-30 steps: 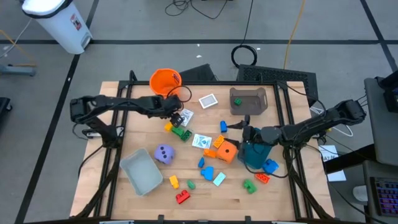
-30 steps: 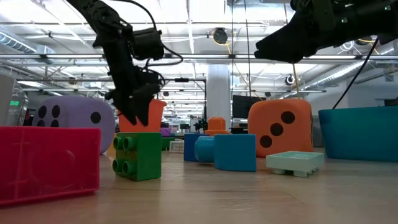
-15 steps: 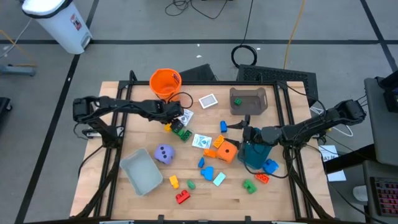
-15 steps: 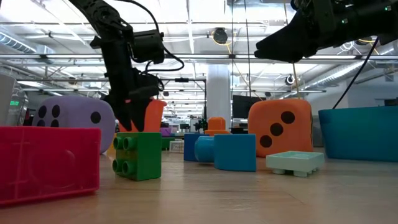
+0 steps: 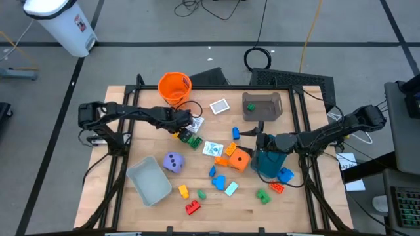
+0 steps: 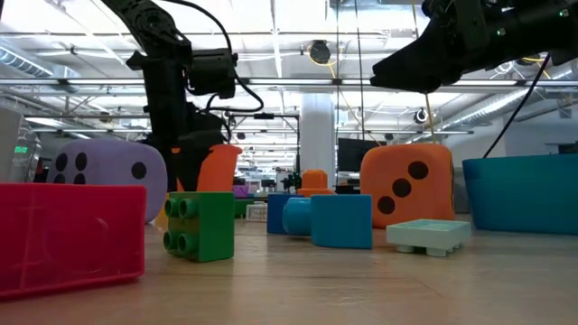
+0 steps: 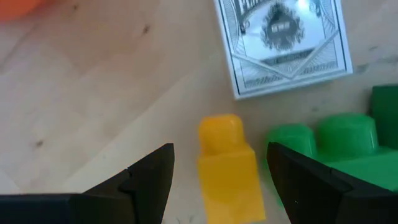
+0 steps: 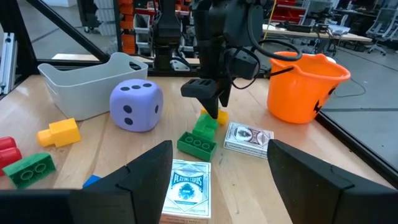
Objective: Pick & Place Toys
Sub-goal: Put the yellow game piece into the black bin
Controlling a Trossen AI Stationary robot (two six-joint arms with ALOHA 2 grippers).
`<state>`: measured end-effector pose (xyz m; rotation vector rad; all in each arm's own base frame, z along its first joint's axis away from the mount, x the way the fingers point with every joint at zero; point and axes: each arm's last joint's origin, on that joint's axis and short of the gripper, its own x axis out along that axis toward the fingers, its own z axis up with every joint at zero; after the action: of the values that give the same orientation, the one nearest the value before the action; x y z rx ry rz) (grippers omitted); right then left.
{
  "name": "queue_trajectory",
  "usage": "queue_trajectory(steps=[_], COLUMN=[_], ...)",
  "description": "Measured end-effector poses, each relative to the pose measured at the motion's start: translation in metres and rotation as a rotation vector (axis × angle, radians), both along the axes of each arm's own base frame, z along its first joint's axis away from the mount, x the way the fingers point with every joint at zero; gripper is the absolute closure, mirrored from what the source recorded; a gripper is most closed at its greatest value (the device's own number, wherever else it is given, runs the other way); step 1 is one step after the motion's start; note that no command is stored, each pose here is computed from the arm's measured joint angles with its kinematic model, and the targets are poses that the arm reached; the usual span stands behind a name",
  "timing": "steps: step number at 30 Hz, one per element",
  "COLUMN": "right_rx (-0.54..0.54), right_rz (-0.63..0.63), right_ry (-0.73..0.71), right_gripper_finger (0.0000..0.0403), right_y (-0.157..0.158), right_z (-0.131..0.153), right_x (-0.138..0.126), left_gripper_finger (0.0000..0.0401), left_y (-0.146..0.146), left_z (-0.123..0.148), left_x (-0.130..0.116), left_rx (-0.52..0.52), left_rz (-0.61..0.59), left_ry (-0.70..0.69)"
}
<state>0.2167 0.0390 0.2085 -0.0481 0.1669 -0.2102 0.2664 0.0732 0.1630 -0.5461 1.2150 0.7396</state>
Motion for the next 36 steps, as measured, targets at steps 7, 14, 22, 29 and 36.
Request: queue_trajectory(steps=[7,14,22,29,36], right_rx=[-0.001,0.002,0.002,0.002,0.002], right_rz=[0.0,-0.001,0.0,0.0,0.0], right_ry=[0.005,0.007,0.007,0.006,0.006], right_gripper_finger=[0.0149,0.0149,0.0149,0.0149,0.0149], right_y=[0.0,0.0,0.0,0.0,0.0], right_z=[0.0,-0.001,-0.001,-0.001,-0.001], right_x=[0.0,0.0,0.0,0.0,0.0], left_gripper_finger=[0.0135,0.0135,0.0135,0.0135,0.0135], left_y=[-0.004,-0.004,-0.004,-0.004,-0.003], left_z=[0.0,-0.001,-0.005,-0.017,-0.019], left_x=[0.0,-0.003,-0.002,0.001,0.002], left_rx=[-0.014,-0.022,-0.031,-0.057,-0.057], left_rz=[0.003,0.013,0.012,0.008,0.008], left_ry=[0.006,0.03,0.046,0.086,0.089])
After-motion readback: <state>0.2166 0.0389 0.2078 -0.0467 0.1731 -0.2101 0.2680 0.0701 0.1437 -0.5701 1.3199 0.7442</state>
